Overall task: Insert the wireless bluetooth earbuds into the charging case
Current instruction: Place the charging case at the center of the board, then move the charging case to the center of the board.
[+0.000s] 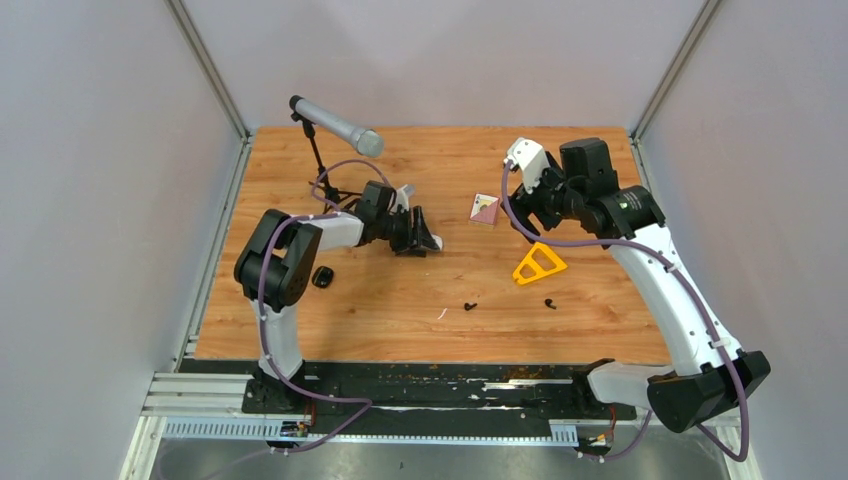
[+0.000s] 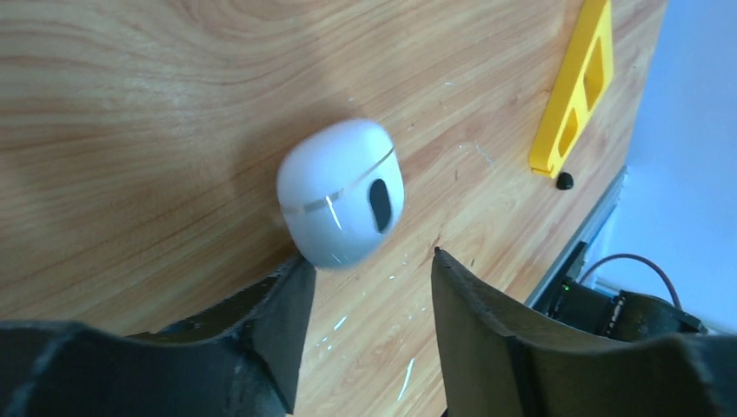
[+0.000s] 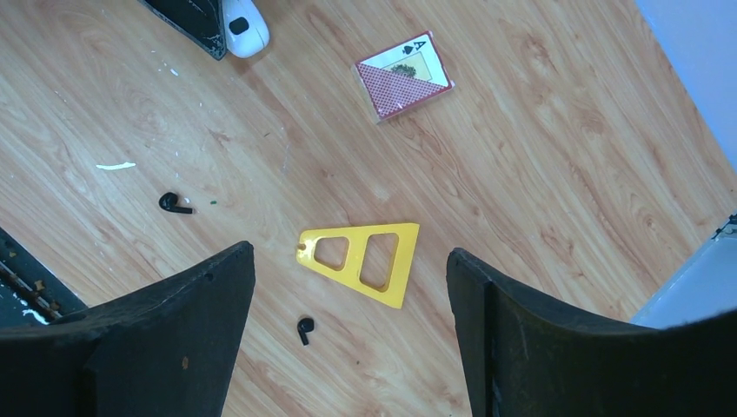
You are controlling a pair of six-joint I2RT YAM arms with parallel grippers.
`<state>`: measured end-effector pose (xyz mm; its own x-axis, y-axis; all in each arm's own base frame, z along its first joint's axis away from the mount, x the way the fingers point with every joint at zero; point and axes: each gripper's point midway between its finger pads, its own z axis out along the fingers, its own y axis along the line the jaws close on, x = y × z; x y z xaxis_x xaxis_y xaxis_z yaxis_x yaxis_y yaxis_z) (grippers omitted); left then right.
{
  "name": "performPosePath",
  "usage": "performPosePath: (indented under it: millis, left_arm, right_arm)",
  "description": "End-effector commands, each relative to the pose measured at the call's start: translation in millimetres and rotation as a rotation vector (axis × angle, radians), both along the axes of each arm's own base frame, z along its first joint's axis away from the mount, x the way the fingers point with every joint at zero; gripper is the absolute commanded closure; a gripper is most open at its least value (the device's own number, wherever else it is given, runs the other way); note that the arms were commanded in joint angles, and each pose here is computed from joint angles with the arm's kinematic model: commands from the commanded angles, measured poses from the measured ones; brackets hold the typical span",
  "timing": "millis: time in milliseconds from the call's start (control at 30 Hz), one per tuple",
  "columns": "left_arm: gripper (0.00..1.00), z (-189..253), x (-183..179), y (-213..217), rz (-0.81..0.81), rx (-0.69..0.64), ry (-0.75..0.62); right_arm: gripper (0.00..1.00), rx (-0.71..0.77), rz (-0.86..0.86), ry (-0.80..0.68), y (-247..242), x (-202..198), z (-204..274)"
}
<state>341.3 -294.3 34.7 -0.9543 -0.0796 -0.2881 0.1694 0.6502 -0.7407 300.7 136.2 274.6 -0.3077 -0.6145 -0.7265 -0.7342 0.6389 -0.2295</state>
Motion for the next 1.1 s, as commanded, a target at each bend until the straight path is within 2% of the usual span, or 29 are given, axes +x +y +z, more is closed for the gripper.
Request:
performPosePath:
  millis: [0,233,333,467,567,600,633,733,833,933,1067]
  left_arm:
    - [0.37,-19,-16,43,0.011,0.236,0.043]
    - [0.34,-8,-35,106,0.032,0.283,0.036]
    - [0.32,15,-41,124,0.009,0.269,-0.025]
    - [0.30,48,-56,151,0.012,0.317,-0.126]
    - [0.26,80,-60,165,0.035,0.332,-0.240]
    - [0.18,89,-61,174,0.067,0.362,-0.273]
    - [0.03,97,-61,183,0.117,0.380,-0.294]
    - [0.00,110,-73,205,0.262,0.388,-0.278]
    - [0.00,108,-89,246,0.399,0.551,-0.197]
    - [0.00,108,-102,270,0.498,0.545,-0.159]
    - [0.00,105,-110,278,0.540,0.529,-0.146]
  right_arm:
    - [0.20,0.014,0.006,-0.088,1,10,28]
    - [0.19,0.016,0.038,-0.082,4,8,20]
    - [0.20,0.071,0.090,-0.063,16,0,11]
    - [0.27,0.142,0.301,-0.032,47,-18,-12]
    - [0.29,0.140,0.437,-0.026,71,-24,-35]
    - [0.29,0.136,0.474,-0.028,80,-24,-40]
    - [0.29,0.134,0.510,-0.027,90,-23,-45]
    - [0.29,0.114,0.643,-0.030,126,-23,-61]
    - [0.30,0.074,0.802,-0.063,170,-26,-77]
    - [0.33,0.059,0.948,-0.055,215,-29,-94]
    - [0.34,0.080,1.013,-0.044,269,-17,-112]
